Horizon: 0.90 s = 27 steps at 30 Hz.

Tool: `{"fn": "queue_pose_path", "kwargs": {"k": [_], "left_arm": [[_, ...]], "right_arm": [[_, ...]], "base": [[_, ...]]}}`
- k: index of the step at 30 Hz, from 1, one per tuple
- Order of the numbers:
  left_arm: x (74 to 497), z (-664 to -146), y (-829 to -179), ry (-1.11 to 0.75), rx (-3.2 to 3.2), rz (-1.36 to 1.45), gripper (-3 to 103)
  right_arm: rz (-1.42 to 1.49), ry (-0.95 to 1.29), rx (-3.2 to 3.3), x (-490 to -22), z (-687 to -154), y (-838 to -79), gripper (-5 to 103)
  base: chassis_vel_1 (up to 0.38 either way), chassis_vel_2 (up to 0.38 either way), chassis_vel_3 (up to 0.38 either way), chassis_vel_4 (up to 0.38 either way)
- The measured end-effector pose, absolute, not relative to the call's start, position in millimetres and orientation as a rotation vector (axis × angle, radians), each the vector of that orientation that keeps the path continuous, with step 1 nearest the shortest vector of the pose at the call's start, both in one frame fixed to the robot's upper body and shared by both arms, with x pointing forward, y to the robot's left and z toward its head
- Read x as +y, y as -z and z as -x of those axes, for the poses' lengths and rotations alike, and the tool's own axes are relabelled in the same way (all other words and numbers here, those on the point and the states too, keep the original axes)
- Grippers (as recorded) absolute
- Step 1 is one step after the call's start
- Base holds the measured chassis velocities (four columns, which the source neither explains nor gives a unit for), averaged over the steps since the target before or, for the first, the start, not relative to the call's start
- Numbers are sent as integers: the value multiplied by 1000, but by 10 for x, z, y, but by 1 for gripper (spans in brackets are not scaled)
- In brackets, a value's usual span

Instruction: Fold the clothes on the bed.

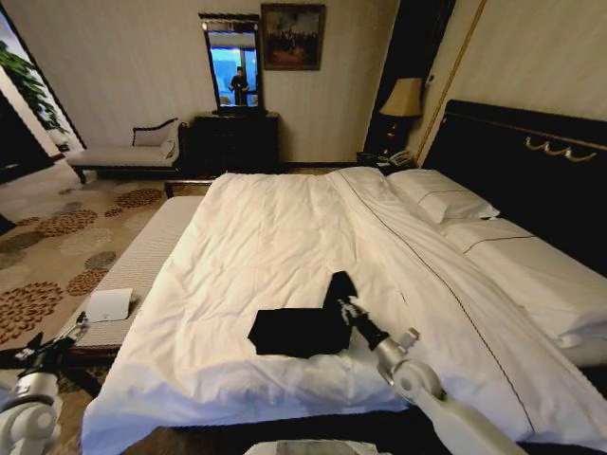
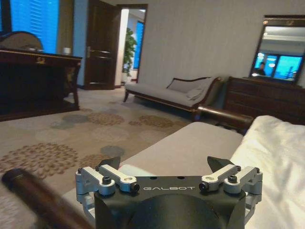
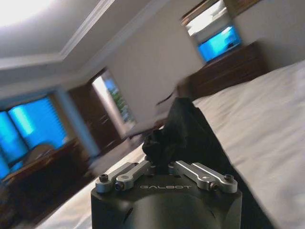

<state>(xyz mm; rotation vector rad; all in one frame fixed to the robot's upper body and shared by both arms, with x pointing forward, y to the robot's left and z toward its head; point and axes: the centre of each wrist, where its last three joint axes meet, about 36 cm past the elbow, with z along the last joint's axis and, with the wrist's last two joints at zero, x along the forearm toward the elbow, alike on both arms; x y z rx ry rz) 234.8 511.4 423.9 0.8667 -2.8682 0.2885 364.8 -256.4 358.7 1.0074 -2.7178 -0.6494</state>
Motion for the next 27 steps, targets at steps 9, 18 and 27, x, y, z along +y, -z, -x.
{"fn": "queue_pose_path", "kwargs": {"k": [9,18,27], "left_arm": [[5124,-2184,-4259,-288,-2865,-919,100],[5066,-2094,-4289,-286,-2865,-934,100],[5038,-2060,-4289,-283,-2864,-938,100]], "right_arm": [[-1195,528,-2579,-2189,-3786,-3354,4],[-1238,510,-2545,-1873,-3883,-3172,4],[-1191,500,-2551,-1847,-3818,-2964,4]], "base": [[0,0,0,0],[0,0,0,0],[0,0,0,0]]}}
